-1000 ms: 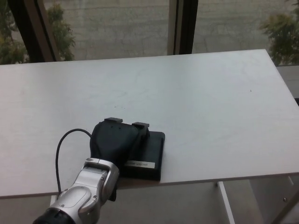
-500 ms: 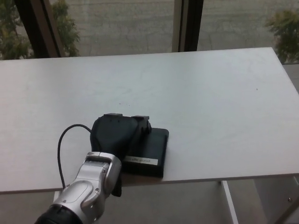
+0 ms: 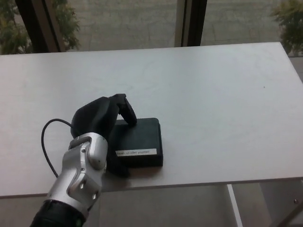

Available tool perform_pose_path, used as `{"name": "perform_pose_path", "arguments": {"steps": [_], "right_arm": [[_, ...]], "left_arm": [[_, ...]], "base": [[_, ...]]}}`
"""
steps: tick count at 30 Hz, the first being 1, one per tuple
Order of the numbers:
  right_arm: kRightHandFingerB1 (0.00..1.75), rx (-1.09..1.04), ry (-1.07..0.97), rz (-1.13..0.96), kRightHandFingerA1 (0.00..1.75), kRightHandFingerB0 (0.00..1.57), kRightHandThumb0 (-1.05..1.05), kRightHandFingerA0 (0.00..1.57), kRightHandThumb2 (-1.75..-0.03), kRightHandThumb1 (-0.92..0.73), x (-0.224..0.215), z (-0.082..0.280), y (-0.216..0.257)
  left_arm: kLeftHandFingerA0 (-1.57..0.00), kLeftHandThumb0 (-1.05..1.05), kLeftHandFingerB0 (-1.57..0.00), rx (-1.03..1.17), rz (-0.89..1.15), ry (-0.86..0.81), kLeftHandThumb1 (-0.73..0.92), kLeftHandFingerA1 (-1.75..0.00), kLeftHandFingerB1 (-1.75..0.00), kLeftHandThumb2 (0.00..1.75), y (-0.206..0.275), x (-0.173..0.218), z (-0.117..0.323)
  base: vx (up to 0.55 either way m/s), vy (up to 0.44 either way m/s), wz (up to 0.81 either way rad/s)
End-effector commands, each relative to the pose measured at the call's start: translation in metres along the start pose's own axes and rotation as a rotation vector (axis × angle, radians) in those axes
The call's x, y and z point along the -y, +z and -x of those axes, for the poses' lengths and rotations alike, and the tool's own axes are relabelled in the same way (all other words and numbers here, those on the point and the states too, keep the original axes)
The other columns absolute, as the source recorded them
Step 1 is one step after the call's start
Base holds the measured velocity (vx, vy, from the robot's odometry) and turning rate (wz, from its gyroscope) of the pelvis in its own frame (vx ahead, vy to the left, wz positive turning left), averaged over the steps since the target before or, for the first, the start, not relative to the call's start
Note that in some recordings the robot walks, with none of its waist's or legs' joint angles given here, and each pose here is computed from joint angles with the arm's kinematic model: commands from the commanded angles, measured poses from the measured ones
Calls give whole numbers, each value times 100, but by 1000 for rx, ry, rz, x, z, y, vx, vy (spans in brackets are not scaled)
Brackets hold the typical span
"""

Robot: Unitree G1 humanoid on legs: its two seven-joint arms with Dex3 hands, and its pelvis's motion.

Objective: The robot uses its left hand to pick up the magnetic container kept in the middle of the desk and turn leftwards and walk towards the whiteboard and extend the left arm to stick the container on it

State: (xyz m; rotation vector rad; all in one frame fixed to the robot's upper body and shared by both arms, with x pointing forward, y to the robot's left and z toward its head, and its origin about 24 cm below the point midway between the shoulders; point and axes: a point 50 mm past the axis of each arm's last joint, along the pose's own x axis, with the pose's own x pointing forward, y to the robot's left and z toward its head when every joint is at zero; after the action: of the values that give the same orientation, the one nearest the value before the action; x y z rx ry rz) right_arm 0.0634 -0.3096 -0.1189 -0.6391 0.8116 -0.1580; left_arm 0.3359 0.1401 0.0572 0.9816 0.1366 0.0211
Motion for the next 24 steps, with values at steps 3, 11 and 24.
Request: {"name": "perform_pose_path", "arguments": {"steps": [3,11,24], "right_arm": [[47,17,-25,20,60,72,-51,86,-65,-82,-1,6,-4],[48,11,-39,35,62,76,-53,85,-65,-83,3,10,-10],[47,9,-36,24,60,73,-53,85,-65,-82,-1,9,-8]], "left_arm": [[-73,-13,-64,-101,-110,-127,68,-175,-159,87,-37,18,22],[-85,-21,-79,-61,-468,-239,73,-116,-79,68,-80,54,46],[-90,-20,-81,-6,-551,-193,76,-145,-107,76,-100,63,55]], "base": [[0,0,0],[0,0,0],[0,0,0]]}}
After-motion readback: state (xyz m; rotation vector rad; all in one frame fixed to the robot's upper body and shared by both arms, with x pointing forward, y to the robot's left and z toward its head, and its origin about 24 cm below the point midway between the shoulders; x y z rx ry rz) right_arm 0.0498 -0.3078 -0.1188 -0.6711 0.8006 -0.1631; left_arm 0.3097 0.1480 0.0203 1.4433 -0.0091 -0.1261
